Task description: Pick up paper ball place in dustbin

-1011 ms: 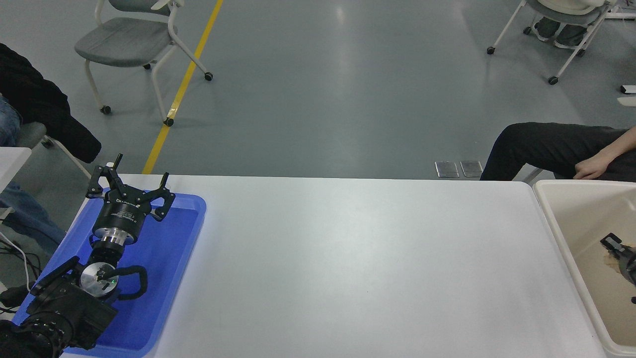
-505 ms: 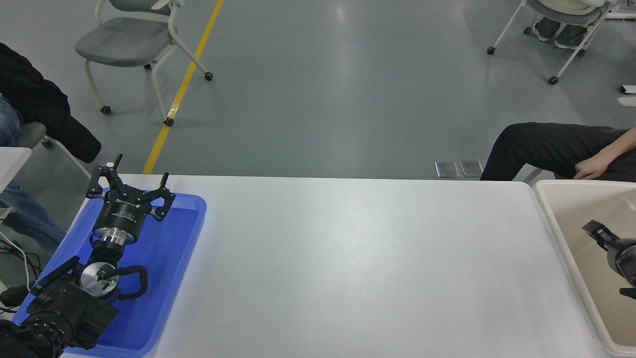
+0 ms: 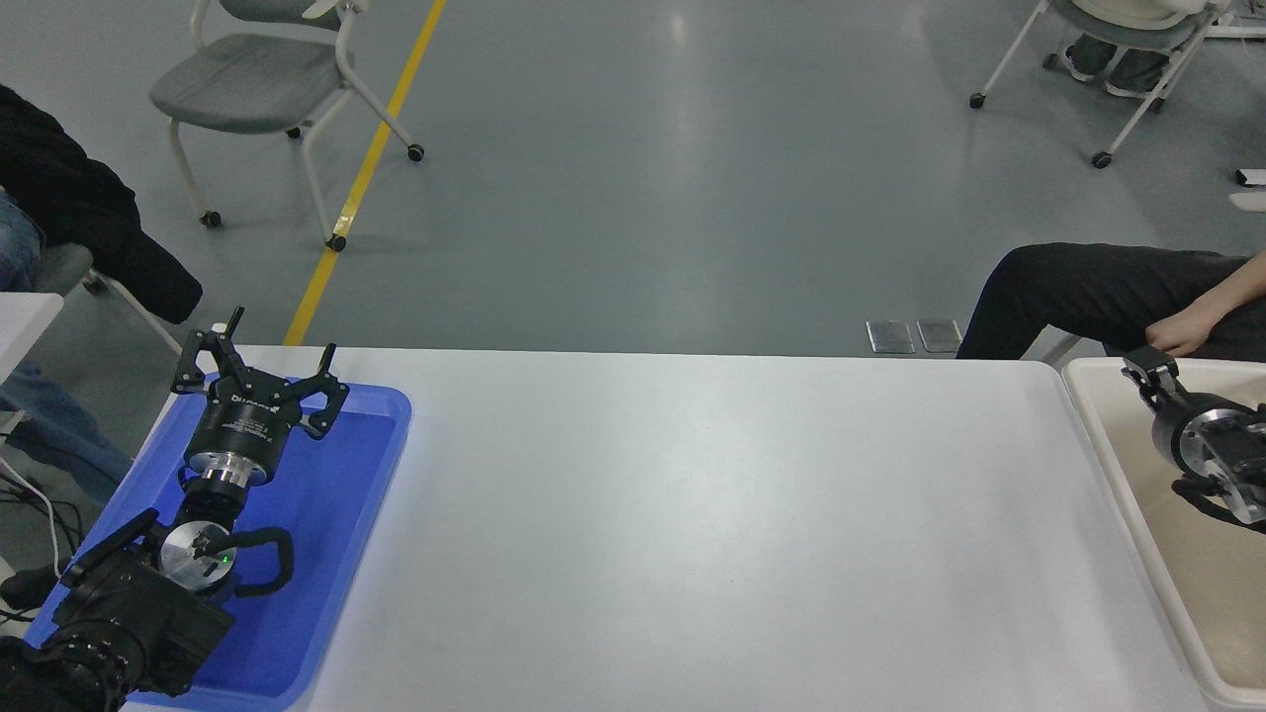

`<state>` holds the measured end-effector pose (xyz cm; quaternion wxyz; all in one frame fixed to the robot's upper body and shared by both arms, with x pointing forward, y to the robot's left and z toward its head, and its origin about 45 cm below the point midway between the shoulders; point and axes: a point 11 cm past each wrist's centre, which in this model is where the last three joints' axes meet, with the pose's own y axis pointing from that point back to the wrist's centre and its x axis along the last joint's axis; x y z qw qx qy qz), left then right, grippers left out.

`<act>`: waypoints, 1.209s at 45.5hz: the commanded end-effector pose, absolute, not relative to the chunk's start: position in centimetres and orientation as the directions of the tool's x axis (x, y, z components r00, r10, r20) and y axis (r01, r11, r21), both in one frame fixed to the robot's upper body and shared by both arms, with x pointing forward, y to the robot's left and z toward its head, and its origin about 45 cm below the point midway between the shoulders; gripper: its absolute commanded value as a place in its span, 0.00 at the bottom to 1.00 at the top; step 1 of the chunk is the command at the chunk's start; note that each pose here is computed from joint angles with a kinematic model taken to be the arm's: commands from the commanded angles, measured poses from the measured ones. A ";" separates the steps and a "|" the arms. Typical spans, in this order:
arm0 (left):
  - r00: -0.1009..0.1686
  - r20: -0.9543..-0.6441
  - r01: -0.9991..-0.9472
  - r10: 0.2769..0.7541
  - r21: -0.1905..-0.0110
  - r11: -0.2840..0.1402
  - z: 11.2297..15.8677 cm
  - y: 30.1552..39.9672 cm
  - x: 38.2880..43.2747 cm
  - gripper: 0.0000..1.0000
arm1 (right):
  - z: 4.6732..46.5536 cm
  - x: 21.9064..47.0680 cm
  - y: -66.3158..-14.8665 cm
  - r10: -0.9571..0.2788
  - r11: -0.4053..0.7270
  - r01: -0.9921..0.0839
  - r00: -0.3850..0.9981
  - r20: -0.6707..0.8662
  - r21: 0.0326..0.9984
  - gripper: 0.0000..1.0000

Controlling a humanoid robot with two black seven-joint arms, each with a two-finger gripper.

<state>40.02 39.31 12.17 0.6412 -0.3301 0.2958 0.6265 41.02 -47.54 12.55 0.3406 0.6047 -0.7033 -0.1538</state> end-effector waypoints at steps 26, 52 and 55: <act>0.041 -0.793 -0.999 0.608 -0.053 -0.002 12.15 39.28 40.01 1.00 | 17.2 44.5 -30.7 -0.763 -0.374 -0.906 0.181 -0.621 0.196 1.00; 0.041 -0.794 -0.999 0.607 -0.053 -0.003 12.16 39.30 40.01 1.00 | 12.1 39.2 -31.2 -0.654 -0.460 -0.873 0.209 -0.726 0.163 1.00; 0.038 -0.793 -0.999 0.609 -0.051 -0.004 12.11 39.35 39.97 1.00 | 11.9 38.8 -31.2 -0.647 -0.469 -0.869 0.216 -0.732 0.158 1.00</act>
